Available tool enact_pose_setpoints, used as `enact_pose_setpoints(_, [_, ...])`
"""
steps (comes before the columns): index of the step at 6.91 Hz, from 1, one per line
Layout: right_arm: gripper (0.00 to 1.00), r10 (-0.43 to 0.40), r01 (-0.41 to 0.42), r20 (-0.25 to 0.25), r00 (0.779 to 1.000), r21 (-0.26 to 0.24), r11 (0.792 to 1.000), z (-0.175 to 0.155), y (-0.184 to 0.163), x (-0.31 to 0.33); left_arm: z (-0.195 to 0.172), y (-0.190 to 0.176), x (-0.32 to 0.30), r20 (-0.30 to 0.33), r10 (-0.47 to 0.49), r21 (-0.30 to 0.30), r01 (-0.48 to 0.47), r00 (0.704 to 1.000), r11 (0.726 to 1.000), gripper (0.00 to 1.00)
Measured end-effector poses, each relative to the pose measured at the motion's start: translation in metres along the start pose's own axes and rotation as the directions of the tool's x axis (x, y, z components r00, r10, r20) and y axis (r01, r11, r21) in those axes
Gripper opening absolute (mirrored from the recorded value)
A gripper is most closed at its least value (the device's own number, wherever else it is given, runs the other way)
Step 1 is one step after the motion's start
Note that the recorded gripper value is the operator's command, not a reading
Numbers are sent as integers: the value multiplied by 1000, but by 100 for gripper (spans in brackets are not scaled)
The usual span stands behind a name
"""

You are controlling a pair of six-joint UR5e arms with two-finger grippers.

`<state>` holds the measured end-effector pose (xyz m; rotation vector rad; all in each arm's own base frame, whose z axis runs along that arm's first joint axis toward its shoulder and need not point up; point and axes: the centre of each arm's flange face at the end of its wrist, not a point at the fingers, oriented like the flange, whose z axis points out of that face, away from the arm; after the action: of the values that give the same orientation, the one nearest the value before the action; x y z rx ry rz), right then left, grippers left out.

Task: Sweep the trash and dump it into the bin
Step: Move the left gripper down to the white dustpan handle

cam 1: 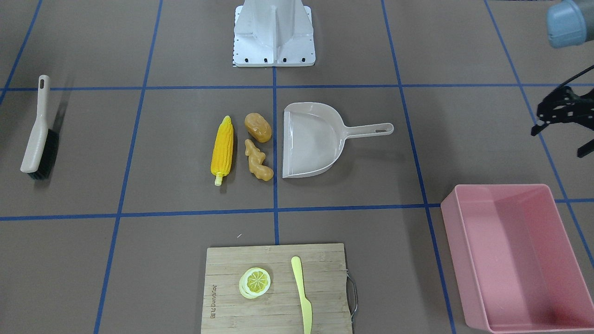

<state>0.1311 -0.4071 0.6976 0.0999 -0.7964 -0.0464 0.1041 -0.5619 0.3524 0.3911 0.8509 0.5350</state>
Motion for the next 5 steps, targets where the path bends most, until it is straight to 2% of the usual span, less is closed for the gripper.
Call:
enact_pose_setpoints(1, [100, 7, -7, 4, 1000, -8, 1000, 4, 0, 2, -3, -11, 38, -17, 90, 30, -89, 996, 996, 99])
enact_pose_setpoints(3, [100, 4, -4, 8, 1000, -35, 999, 17, -5, 2, 5, -21, 86, -41, 243, 101, -238, 969, 966, 99])
enact_pose_setpoints(5, [100, 0, 0, 8, 1000, -62, 998, 30, -17, 4, 20, -25, 121, -59, 340, 135, -330, 939, 934, 99])
